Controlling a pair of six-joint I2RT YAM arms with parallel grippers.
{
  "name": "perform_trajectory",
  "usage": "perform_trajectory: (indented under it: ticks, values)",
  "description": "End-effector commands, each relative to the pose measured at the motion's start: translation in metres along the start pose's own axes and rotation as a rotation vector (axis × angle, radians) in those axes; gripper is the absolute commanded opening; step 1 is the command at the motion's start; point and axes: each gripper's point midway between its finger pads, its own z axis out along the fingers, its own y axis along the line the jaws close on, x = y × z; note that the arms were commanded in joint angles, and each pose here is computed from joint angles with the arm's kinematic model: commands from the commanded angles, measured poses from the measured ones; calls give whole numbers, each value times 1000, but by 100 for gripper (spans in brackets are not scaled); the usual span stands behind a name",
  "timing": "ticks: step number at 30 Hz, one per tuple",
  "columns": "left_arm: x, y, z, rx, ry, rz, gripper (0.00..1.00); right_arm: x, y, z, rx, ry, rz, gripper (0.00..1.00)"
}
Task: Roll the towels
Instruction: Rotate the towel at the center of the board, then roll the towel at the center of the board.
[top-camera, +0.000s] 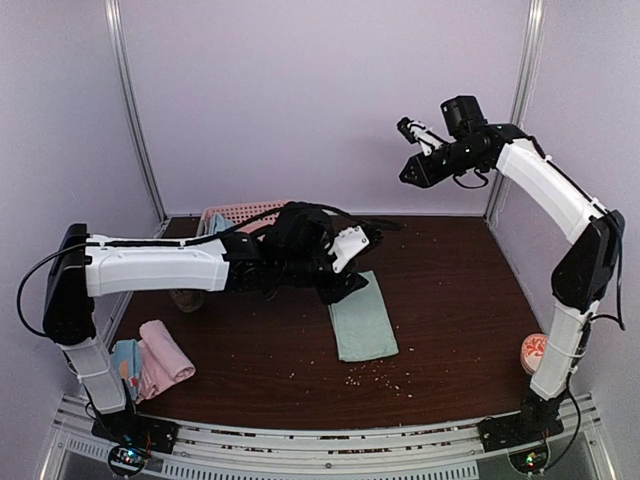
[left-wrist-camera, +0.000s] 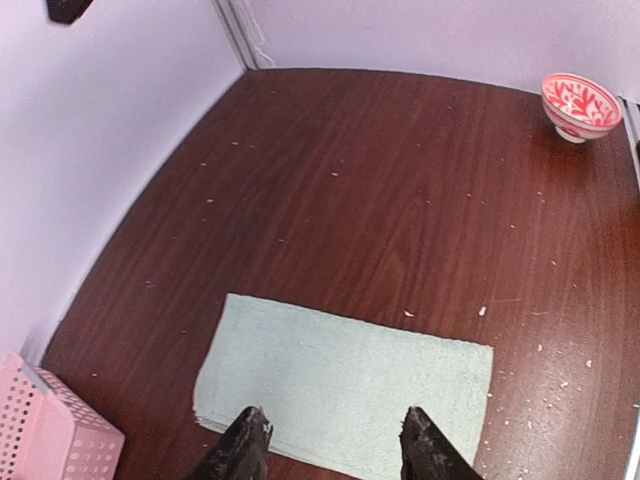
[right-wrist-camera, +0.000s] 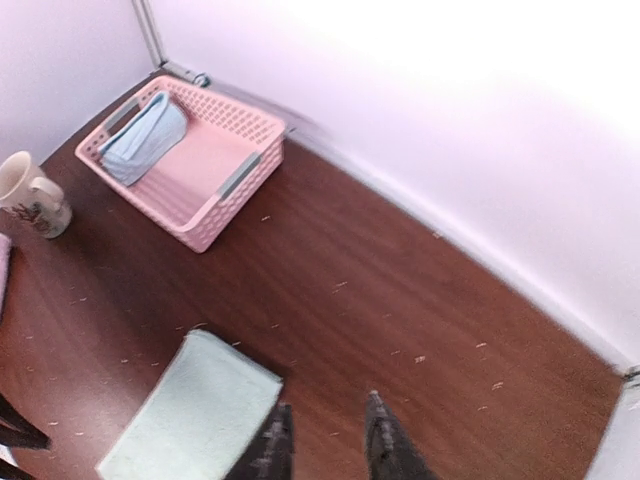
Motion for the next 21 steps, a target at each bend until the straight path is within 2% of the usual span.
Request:
perform_trajectory:
  ticks: [1,2,3,5,9,12,15,18,21]
  values:
    - [-16,42,-22,-216,-30,28,49,-24,-56,-51,247,-147,68,47]
    - [-15,47,-22,-236,-23,34,51,-25,-64,-59,266,-192,119,75]
    - [-12,50,-21,-250,-13,35,55,-13,-73,-56,275,-201,179,96]
    - [-1,50,-16,-239,16,37,62,-5,-69,-60,184,-248,195,100]
    - [27,23,-1,-104,65,64,63,28,-44,-56,23,-236,132,100]
    - [50,-4,6,23,74,85,61,68,-7,-45,-148,-167,48,94]
    - [66,-25,10,126,82,100,56,115,6,-25,-200,-40,56,75]
    - [84,-48,11,239,95,122,53,168,8,-7,-198,156,41,63]
    - [99,-60,11,287,110,132,52,200,23,-2,-278,237,21,50]
